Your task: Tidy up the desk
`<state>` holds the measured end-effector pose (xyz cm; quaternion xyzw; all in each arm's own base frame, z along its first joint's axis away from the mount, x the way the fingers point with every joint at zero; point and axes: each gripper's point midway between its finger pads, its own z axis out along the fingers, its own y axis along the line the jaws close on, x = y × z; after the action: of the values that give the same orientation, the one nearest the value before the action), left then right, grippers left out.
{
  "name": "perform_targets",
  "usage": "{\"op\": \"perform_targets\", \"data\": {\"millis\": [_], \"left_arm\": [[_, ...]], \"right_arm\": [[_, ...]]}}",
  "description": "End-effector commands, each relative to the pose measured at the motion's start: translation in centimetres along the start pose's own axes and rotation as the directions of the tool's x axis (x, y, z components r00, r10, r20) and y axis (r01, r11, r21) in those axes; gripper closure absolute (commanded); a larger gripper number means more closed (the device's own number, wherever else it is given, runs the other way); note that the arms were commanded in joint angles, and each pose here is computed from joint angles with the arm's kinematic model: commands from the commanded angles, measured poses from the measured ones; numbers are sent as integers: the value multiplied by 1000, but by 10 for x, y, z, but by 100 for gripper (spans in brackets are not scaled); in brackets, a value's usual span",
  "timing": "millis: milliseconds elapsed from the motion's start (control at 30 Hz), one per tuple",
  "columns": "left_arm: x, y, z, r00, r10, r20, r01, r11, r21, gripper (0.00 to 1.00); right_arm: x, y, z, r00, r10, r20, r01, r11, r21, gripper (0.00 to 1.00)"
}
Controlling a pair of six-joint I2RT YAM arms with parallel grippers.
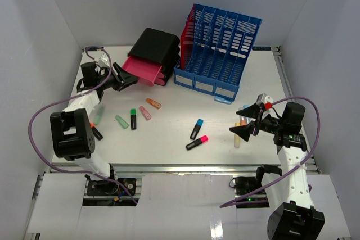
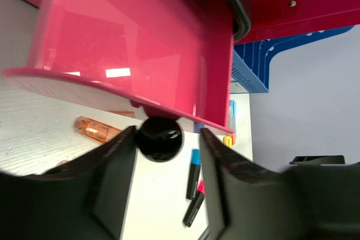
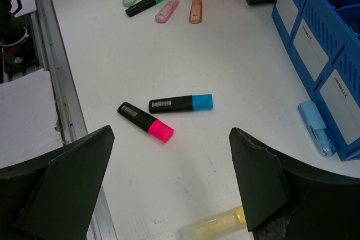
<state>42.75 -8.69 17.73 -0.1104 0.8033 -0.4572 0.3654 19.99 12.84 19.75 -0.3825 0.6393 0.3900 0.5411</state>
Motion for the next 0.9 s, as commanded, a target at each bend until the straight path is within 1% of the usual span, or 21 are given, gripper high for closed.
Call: {"op": "perform_targets", "data": {"millis": [0,67,200,233,300,333,467,600,733,767,867], "left_arm": [[-13,-29,-16,996,80,41,-82,995,56,34],[-12,-30,-17,996,83,44,-85,995,56,31],[-15,-33,-28,994,92,67,-95,994,51,21],[-16,-34,-32,992,95,78,-99,994,44,17],[-17,-39,-41,988,114,105,-118,992,35,4],[-17,-39,-43,987,116,108,-120,992,32,2],[-12,-36,-44,991,100,93,-102,994,23,2],[-6,-31,-48,990,103,101,-103,995,-2,2],[-4,-33,-58,984,124,129,-122,992,-28,2],[-5,-32,-58,983,125,134,-121,992,-36,2],[-2,-44,-71,974,156,165,-149,987,-52,2]], "right_arm": [[1,3,-1,1000,-3,5,3,1000,-9,10],[1,2,-1,1000,-4,4,4,1000,-7,10],[2,2,-1,1000,-6,3,6,1000,-5,10],[3,2,-1,1000,-8,2,8,1000,-4,10],[3,2,-1,1000,-8,2,8,1000,-7,10],[4,3,-1,1000,-9,1,9,1000,-8,10],[5,2,-1,1000,-3,0,3,1000,-11,10],[4,2,-1,1000,-11,-2,11,1000,-10,10],[3,3,-2,1000,-31,-6,31,999,-15,10],[5,4,-1,1000,-15,-8,15,1000,-18,10],[4,5,-2,999,-29,-20,28,999,-35,10]]}}
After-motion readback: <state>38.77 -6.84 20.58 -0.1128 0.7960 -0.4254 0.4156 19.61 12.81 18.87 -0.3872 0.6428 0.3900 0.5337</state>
